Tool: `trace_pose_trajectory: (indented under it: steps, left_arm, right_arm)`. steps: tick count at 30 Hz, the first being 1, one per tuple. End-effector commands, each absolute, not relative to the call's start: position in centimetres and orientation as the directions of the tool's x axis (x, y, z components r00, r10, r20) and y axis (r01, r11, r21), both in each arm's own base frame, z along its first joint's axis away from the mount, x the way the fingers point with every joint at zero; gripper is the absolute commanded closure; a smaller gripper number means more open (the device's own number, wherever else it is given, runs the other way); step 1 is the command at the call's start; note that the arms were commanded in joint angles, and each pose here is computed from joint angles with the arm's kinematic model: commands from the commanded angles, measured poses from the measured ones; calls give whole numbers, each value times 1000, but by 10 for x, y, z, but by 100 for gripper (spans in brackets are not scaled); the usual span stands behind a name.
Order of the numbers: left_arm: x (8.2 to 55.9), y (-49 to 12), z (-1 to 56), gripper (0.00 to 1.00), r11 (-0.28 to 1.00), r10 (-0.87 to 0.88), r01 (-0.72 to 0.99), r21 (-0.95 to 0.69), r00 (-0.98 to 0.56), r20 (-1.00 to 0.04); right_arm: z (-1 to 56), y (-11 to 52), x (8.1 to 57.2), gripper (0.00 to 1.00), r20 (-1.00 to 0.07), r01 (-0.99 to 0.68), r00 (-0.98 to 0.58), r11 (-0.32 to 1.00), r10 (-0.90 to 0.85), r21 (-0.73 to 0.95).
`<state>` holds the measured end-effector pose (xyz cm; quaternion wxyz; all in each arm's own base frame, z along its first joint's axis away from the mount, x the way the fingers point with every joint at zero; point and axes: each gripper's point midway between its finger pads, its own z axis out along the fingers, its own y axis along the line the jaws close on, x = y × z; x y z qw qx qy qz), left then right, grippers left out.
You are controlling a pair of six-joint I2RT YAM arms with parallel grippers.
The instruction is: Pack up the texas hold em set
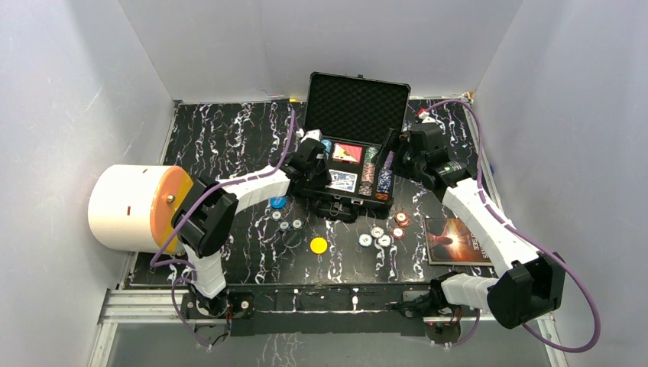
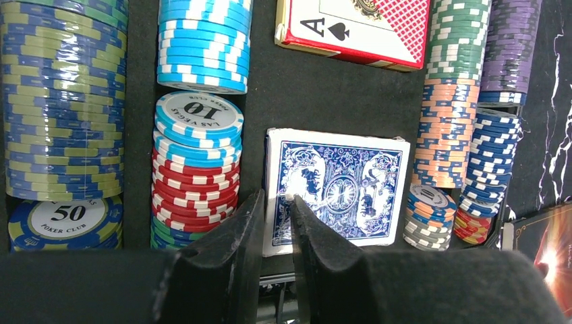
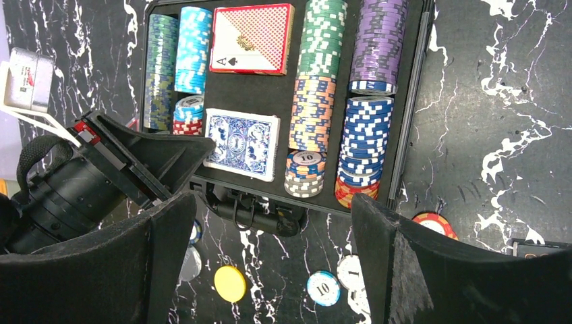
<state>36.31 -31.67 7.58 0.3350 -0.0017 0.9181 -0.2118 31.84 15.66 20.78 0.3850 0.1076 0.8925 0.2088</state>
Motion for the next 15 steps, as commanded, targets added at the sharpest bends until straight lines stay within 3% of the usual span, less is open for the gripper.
trace_pose_trajectory:
  steps: [1, 6, 15]
  left_arm:
    - [358, -330, 86, 79, 892, -139, 161, -422, -791, -596]
    - [367, -329, 119, 67, 896, -139, 182, -405, -752, -645]
    - [366, -319, 177, 54, 880, -142, 261, -398, -654, -743]
  right_arm:
    - [222, 156, 325, 7, -687, 4, -634, 890, 355, 456]
    - [228, 151, 326, 7, -705, 13, -613, 896, 358, 444]
    - [207, 131, 309, 7, -673, 120, -638, 911, 375, 394]
